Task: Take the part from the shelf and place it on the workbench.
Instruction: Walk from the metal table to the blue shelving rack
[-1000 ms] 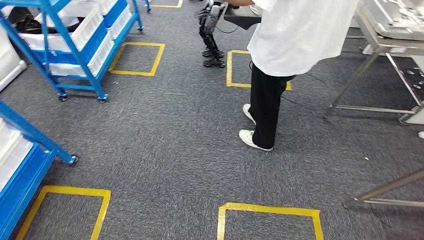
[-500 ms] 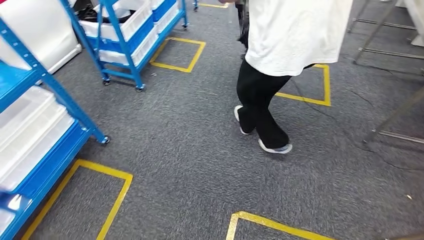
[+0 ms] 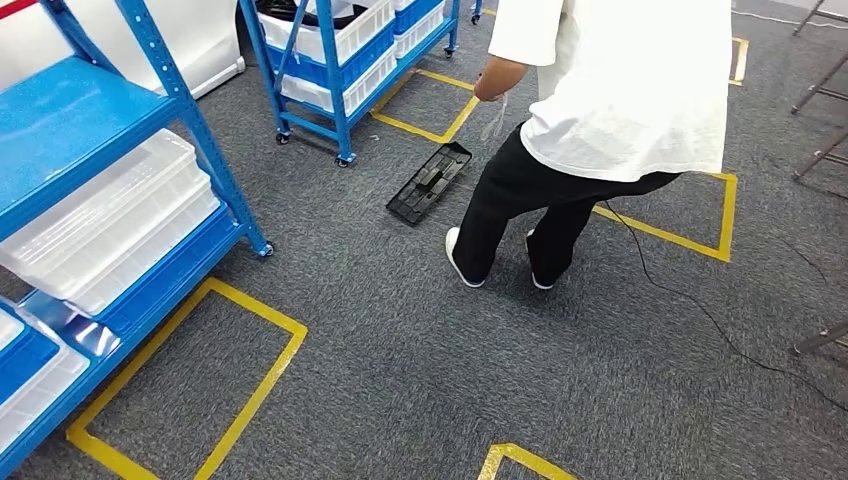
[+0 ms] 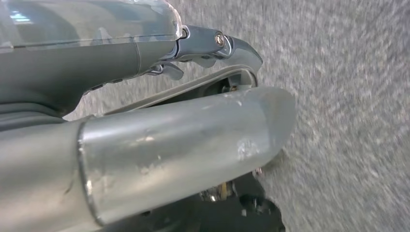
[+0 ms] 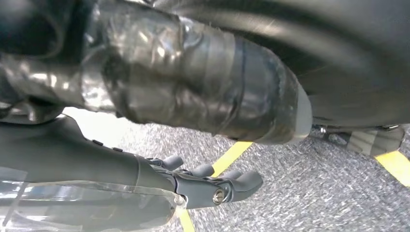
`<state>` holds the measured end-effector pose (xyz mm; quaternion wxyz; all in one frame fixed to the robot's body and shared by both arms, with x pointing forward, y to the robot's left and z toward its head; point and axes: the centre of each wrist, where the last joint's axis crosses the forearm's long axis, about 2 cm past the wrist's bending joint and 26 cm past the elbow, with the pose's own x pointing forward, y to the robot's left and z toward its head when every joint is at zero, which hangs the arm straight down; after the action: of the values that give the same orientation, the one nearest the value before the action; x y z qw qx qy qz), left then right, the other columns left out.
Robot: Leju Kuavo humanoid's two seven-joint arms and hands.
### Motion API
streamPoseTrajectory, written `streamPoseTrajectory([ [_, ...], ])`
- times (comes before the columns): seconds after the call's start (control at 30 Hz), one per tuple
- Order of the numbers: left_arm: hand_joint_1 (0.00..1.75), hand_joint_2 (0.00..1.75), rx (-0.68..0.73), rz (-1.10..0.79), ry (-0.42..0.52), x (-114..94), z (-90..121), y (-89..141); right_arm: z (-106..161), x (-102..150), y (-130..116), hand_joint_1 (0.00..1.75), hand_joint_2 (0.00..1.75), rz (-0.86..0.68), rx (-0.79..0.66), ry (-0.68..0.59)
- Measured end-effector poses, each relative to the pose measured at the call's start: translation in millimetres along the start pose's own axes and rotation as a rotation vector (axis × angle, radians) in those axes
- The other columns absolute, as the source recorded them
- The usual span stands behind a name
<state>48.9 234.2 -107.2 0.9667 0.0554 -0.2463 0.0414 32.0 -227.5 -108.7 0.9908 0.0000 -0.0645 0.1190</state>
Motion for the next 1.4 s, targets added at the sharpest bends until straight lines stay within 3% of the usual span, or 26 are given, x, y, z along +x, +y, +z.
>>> streamPoseTrajectory([
  [1.4, 0.00, 0.00, -0.001, 0.007, 0.016, -1.9, 1.1, -1.5, 0.1, -2.9, 0.3, 0.00, 0.00, 0.023, 0.003, 0.002],
])
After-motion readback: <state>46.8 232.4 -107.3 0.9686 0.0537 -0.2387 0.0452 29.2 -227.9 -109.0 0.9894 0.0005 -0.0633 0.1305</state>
